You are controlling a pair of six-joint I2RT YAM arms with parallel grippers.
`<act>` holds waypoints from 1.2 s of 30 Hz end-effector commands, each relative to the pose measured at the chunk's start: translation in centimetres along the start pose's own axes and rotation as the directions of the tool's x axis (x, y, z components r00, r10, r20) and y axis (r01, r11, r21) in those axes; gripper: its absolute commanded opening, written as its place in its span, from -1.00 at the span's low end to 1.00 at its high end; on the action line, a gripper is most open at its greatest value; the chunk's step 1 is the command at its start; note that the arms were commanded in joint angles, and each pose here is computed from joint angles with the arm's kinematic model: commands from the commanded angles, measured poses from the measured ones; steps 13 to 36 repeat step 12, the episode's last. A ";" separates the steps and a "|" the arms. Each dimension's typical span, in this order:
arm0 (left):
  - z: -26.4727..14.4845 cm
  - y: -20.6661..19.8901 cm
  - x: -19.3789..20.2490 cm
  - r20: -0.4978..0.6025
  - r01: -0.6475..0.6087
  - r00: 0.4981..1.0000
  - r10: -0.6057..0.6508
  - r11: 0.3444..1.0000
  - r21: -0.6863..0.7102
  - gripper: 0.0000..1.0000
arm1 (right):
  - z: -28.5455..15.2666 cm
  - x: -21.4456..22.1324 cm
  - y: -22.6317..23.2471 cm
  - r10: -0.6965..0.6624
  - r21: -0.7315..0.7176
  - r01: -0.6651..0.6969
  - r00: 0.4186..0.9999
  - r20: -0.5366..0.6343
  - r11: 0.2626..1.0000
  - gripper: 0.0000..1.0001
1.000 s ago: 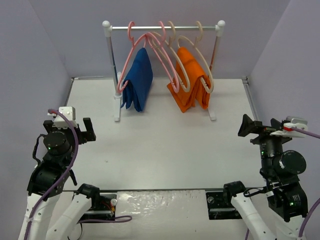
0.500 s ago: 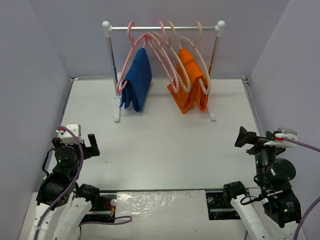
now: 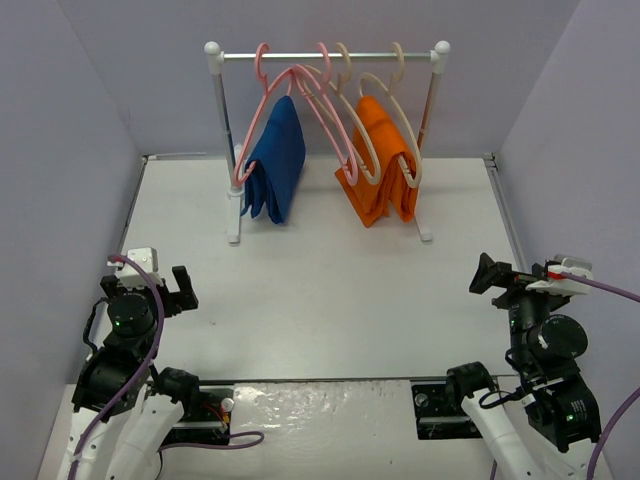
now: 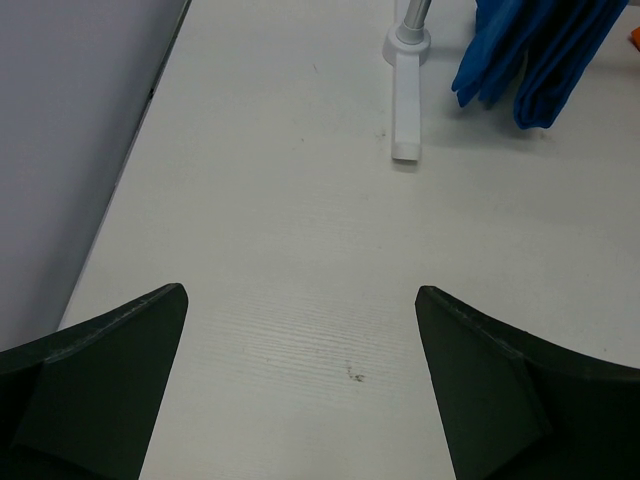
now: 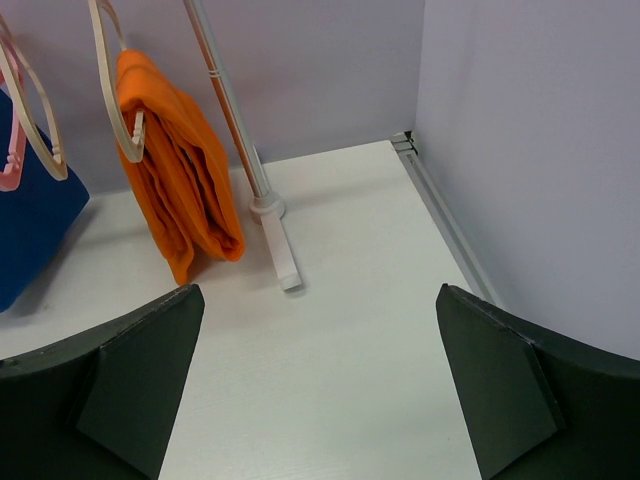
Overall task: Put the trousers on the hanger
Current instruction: Reset both arms
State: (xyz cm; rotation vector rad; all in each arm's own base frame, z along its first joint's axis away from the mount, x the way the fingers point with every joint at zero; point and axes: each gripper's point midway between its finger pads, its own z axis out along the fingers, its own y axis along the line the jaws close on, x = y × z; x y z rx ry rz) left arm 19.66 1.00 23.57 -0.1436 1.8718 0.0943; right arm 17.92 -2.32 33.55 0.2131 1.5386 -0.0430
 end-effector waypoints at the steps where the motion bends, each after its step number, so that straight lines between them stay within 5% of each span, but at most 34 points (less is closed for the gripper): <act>1: 0.2 0.0 -1.8 0.059 0.039 0.998 -0.039 0.999 -0.012 0.94 | 0.7 -1.6 0.3 0.027 0.005 -0.028 0.998 0.048 1.000 1.00; 36: 0.2 0.0 -1.8 0.066 0.041 0.997 -0.040 0.999 -0.011 0.94 | 0.7 -1.6 0.5 0.024 -0.004 -0.024 0.999 0.048 1.000 1.00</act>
